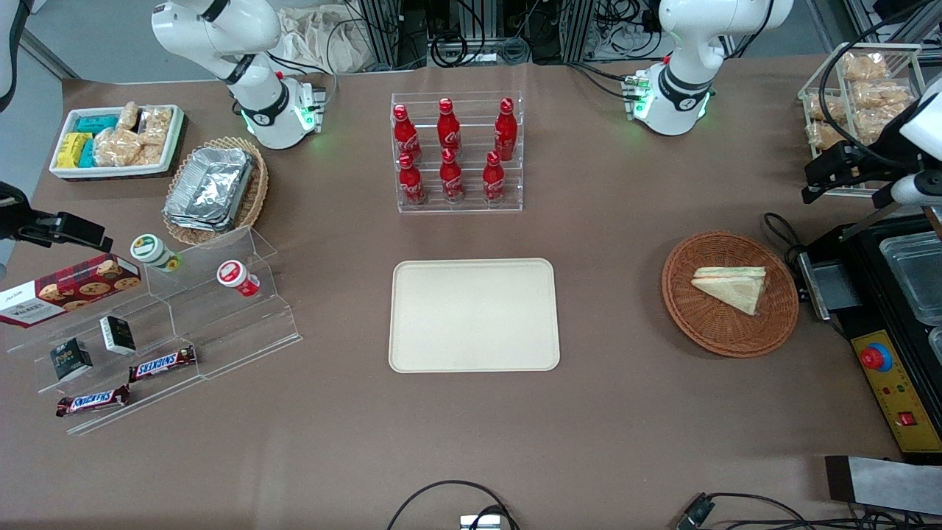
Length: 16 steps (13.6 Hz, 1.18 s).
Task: Place sandwich from basket to tray
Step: 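Move the left gripper over the wicker basket holding the wrapped sandwich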
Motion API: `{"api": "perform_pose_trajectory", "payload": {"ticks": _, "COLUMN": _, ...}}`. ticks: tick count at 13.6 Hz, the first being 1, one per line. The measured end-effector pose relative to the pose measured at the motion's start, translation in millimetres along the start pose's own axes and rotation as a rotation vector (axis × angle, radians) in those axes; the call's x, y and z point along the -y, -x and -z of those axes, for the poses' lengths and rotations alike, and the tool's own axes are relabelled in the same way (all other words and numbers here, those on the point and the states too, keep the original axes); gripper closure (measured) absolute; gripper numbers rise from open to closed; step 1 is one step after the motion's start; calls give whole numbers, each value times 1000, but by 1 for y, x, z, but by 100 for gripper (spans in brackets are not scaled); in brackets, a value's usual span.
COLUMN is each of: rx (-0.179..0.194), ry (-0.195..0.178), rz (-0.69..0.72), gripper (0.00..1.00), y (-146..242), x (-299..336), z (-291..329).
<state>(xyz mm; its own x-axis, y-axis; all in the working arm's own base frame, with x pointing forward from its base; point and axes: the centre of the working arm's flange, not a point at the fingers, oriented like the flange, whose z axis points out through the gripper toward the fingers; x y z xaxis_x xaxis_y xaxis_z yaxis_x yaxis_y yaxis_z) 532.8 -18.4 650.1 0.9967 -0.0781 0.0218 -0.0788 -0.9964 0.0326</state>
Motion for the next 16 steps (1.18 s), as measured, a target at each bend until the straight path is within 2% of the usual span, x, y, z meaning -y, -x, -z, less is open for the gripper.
{"api": "perform_pose_trajectory", "payload": {"ticks": 6, "rx": 6, "ry": 0, "rz": 24, "gripper": 0, "y": 0, "x": 1, "z": -2}}
{"api": "perform_pose_trajectory", "payload": {"ticks": 8, "rx": 28, "ry": -1, "rz": 155, "gripper": 0, "y": -5, "x": 4, "z": -12}}
{"api": "perform_pose_trajectory", "payload": {"ticks": 10, "rx": 73, "ry": -6, "rz": 300, "gripper": 0, "y": -12, "x": 14, "z": -36}}
{"api": "perform_pose_trajectory", "payload": {"ticks": 12, "rx": 99, "ry": -9, "rz": 366, "gripper": 0, "y": -17, "x": 29, "z": -64}}
{"api": "perform_pose_trajectory", "payload": {"ticks": 14, "rx": 101, "ry": -8, "rz": 425, "gripper": 0, "y": -17, "x": 49, "z": -89}}
{"api": "perform_pose_trajectory", "payload": {"ticks": 16, "rx": 85, "ry": -8, "rz": 504, "gripper": 0, "y": -16, "x": 63, "z": -114}}
